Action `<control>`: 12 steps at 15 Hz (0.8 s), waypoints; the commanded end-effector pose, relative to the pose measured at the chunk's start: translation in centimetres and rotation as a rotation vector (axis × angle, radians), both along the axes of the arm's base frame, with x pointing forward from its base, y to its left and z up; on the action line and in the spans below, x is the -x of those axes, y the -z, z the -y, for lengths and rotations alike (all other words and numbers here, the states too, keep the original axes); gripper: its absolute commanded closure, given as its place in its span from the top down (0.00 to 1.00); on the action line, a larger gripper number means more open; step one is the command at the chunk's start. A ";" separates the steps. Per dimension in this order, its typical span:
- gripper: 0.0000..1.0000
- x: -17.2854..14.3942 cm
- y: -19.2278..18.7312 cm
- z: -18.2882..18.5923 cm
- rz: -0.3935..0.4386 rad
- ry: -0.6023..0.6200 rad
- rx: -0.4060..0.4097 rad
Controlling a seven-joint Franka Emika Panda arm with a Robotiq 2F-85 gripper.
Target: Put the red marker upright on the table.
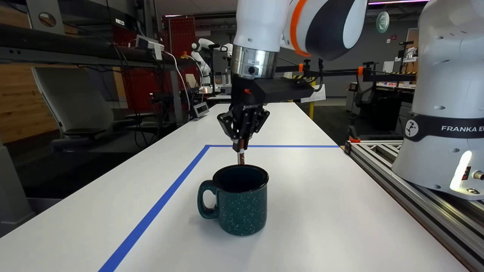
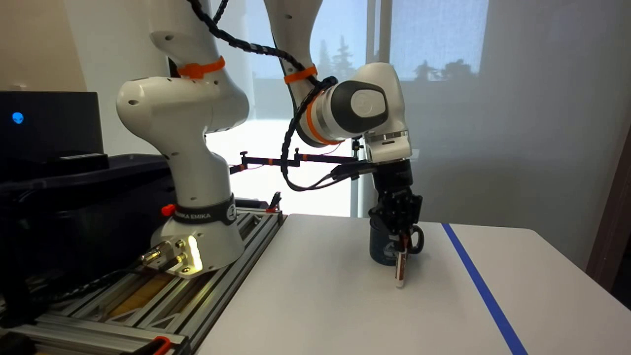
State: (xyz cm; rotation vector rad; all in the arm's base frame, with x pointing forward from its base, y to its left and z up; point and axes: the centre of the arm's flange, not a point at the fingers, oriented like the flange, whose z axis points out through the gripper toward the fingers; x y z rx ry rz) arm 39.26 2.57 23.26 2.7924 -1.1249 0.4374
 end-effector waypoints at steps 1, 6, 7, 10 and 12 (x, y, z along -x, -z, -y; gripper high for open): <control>0.05 1.7 0.7 0.1 0.030 -0.020 -0.015; 0.05 1.9 0.9 -0.1 0.037 -0.041 -0.012; 0.18 1.9 0.9 -0.1 0.041 -0.042 -0.010; 0.52 1.9 0.8 -0.2 0.051 -0.046 -0.006; 0.67 2.0 0.6 -0.3 0.055 -0.048 -0.006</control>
